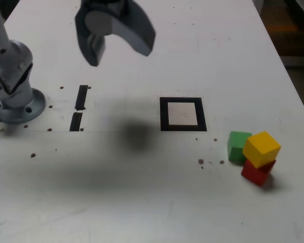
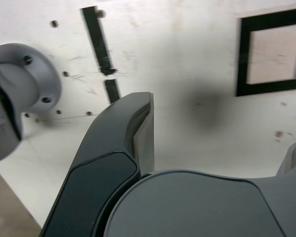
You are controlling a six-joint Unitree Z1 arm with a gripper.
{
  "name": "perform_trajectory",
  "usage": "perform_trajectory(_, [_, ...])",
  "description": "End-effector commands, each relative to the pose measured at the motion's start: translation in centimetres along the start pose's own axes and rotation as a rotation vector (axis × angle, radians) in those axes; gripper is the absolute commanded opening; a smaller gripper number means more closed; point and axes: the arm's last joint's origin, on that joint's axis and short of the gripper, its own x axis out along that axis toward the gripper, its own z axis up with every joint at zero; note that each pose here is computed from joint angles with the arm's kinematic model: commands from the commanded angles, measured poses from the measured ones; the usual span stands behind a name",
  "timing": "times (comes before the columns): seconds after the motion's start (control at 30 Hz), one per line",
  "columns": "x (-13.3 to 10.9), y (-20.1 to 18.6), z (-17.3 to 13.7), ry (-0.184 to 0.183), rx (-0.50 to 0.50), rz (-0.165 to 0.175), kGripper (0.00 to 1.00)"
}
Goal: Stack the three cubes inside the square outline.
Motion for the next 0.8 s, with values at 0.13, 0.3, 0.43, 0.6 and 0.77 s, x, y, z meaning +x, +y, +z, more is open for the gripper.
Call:
perform_trajectory(0.13, [-2.8, -2.9, 5.2, -0.03, 0.092, 0.032, 1.0])
perform_trajectory(0.3, [-3.9, -5.6, 9.8, -0.047, 0.155, 0.031, 1.0])
perform_trajectory(0.43, [-3.7, -7.1, 12.8, -0.069, 0.174, 0.008, 1.0])
perform_trajectory(0.6, [-3.5, -8.0, 14.5, -0.092, 0.169, -0.001, 1.0])
perform_trajectory(0.77, [-3.4, -8.4, 15.0, -0.099, 0.171, 0.0, 1.0])
